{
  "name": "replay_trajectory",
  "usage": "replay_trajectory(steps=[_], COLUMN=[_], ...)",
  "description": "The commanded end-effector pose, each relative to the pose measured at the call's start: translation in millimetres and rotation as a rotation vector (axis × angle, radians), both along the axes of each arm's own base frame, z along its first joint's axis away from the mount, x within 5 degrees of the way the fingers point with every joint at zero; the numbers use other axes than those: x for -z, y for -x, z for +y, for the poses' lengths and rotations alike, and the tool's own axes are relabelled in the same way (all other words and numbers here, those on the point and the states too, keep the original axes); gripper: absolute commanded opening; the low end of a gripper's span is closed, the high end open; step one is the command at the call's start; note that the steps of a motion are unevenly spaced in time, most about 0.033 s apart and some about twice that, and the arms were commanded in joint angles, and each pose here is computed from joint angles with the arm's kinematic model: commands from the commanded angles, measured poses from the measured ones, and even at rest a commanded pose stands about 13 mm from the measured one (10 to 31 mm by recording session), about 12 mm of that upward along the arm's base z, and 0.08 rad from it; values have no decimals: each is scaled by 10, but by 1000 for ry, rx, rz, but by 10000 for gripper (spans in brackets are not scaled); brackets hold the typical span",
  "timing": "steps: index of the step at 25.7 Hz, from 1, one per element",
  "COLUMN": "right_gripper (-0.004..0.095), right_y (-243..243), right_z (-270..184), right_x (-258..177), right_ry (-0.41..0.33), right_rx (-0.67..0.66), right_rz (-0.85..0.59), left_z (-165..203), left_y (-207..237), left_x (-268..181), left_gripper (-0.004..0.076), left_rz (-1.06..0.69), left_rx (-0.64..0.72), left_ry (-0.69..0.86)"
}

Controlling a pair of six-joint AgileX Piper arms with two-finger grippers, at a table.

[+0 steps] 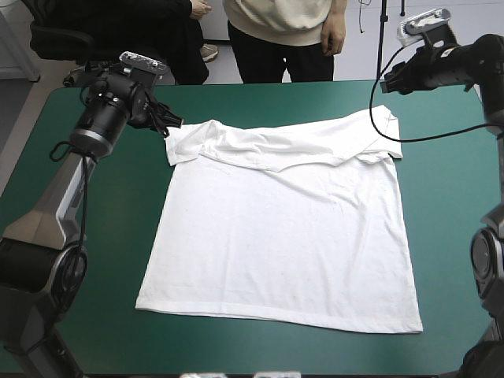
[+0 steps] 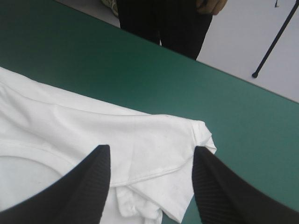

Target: Fold the cloth

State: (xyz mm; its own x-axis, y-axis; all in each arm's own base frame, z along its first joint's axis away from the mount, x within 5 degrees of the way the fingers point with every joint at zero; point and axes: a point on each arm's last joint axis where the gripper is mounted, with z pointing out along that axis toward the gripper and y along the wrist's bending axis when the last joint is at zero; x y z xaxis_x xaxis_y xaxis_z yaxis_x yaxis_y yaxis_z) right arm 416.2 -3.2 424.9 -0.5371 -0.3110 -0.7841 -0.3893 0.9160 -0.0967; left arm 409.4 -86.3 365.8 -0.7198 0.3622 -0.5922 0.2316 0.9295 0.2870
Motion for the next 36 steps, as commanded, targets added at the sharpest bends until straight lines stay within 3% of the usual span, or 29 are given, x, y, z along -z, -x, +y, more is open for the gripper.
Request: replay_trajectory(steps=[1,3,10,16,18,22,26,36], right_gripper=[503,500,492,426,418,418,418,390], right_y=[595,848,1495,2169,2420,2548,2524,2488], right_z=[36,61,139,195,226,253,250,238], right_x=[-644,-735,-771,-364,-158,85,273,522], right_ry=[-9,-29,-93,-118,-152,-167,-172,-173], right_rx=[11,17,28,44,54,44,50,69], right_rz=[-88,-15,7,66,52,108,168,221], left_z=[107,137,237,393,425,309,304,263], left_y=[411,634,1433,2116,2329,2371,2329,2242], left_x=[-621,-778,-881,-366,16,627,1096,1635], left_gripper=[444,435,412,413,413,413,413,406], left_rz=[-86,-85,-51,97,227,379,459,661], left_rx=[6,16,59,48,31,49,14,-36], left_ry=[17,52,170,170,174,279,263,237])
